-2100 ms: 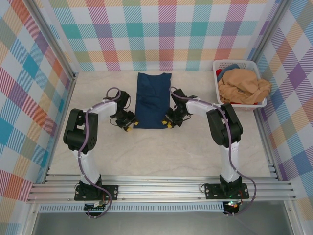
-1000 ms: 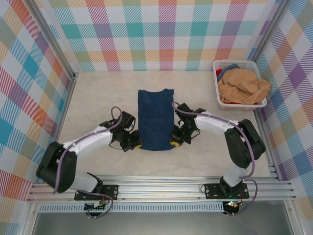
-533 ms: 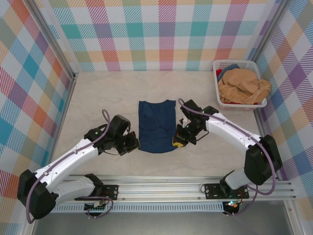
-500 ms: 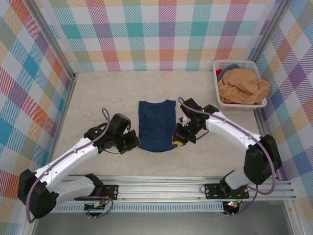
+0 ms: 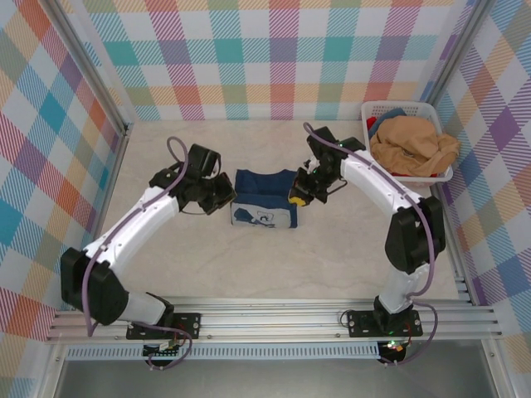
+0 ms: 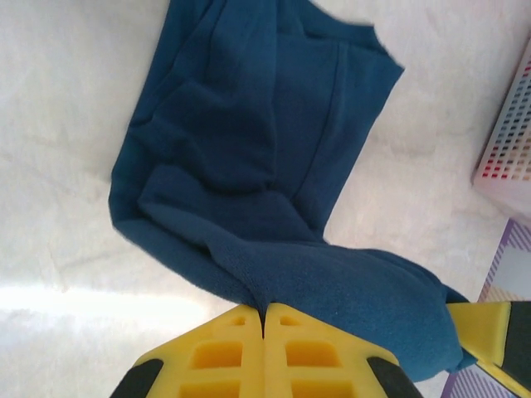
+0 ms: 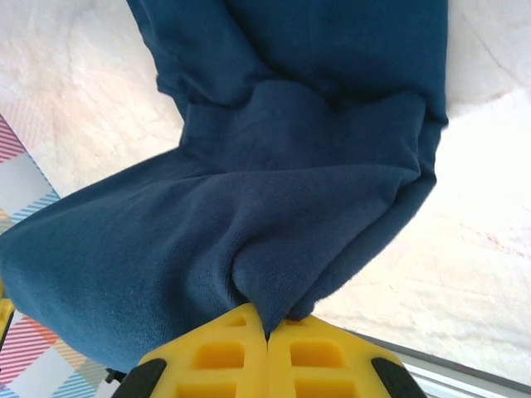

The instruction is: Fold and stack the t-shirts

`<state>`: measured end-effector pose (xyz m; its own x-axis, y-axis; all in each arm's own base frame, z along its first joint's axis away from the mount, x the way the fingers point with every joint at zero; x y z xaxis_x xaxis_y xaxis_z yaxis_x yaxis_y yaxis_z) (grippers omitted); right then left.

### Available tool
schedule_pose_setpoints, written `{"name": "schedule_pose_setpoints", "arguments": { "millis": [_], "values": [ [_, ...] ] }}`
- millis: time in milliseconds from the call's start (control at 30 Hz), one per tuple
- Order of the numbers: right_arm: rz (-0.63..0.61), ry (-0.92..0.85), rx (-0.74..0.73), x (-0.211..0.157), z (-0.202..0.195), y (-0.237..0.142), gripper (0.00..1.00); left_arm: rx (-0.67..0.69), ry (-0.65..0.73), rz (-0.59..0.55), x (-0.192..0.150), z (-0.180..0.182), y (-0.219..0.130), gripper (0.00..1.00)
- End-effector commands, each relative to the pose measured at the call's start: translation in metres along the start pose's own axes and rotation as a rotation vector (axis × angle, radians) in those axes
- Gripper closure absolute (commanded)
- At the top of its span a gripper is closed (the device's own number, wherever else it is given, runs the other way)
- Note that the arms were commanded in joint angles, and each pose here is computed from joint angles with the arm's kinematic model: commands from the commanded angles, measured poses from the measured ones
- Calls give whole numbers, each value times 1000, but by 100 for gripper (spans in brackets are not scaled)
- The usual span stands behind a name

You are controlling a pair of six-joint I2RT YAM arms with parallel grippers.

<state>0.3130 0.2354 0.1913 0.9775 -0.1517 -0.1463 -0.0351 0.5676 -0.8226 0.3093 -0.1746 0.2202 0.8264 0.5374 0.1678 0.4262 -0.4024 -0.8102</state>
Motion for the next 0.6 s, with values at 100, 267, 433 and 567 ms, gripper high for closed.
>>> {"name": "schedule_pose_setpoints", "arguments": {
  "millis": [100,267,433,567],
  "values": [
    [-11,19,5,41,7,-2,100,-45,15,-21,36,-24,19,100],
    [-41,63,13,74,5,-3,100,-54,0,-42,67,-37,42,100],
    [-48,91,59,107,3,8,100,-54,-2,-38,95,-48,76,100],
    [-60,96,77,136,4,15,99,-47,-7,-46,115,-53,96,100]
  ]
}}
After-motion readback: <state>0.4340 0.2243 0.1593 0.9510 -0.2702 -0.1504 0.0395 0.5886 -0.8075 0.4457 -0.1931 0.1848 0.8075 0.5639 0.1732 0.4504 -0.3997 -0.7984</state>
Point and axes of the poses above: each hand's point on the last joint's axis, 136 mm out from that joint toward the fingers, its own y axis out along the fingers, its own z axis along the line the jaws close on, x = y × z, the point moved 3 cm from there along -y, back along the fingers, and after that the axes turned 3 degrees about -y, right-handed, at the moved point
